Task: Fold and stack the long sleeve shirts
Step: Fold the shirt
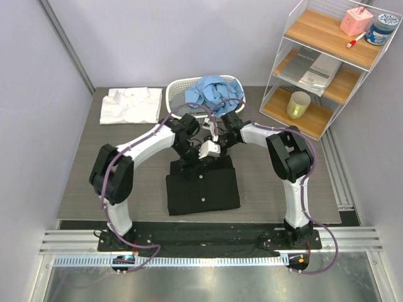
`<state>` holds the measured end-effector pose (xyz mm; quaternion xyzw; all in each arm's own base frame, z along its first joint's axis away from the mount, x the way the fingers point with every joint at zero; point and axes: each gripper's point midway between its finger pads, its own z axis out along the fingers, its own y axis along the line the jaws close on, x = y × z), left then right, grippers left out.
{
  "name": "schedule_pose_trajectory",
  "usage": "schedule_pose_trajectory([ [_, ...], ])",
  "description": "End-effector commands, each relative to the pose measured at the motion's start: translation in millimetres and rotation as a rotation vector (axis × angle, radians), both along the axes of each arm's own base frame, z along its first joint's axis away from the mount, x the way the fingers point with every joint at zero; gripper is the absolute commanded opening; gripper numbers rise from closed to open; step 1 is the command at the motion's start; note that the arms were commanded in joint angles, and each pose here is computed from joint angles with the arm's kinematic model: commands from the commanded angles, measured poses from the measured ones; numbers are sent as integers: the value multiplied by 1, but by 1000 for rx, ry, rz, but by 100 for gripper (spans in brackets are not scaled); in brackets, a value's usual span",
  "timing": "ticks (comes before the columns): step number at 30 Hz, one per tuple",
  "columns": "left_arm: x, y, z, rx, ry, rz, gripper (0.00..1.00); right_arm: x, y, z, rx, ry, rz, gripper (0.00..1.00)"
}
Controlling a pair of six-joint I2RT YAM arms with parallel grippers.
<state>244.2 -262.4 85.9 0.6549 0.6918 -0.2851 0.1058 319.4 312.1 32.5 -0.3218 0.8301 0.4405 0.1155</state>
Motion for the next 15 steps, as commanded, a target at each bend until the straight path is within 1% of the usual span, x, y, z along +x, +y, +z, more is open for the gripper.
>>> schedule_pose_trajectory([
  [1,-18,10,38,-61,-52,61,62,-23,-11,-14,-53,-5,28,50],
  [2,-24,13,47,-75,-61,72,63,-26,-11,-15,-50,-8,31,50],
  [3,-28,14,47,-78,-52,77,69,-35,-13,-16,-52,-1,37,50],
  [4,-36,18,42,-61,-16,113,71,-39,-13,-17,-53,0,40,49],
  [6,-40,20,41,-59,-1,141,72,-53,-14,-20,-51,3,58,49],
  [7,-48,22,37,-54,38,173,72,-56,-13,-16,-45,-14,67,49],
  [12,-59,18,34,-99,71,197,75,-85,-12,-17,-46,-52,140,49],
  [15,-63,15,30,-123,86,198,75,-83,-7,-2,-27,-90,145,50],
])
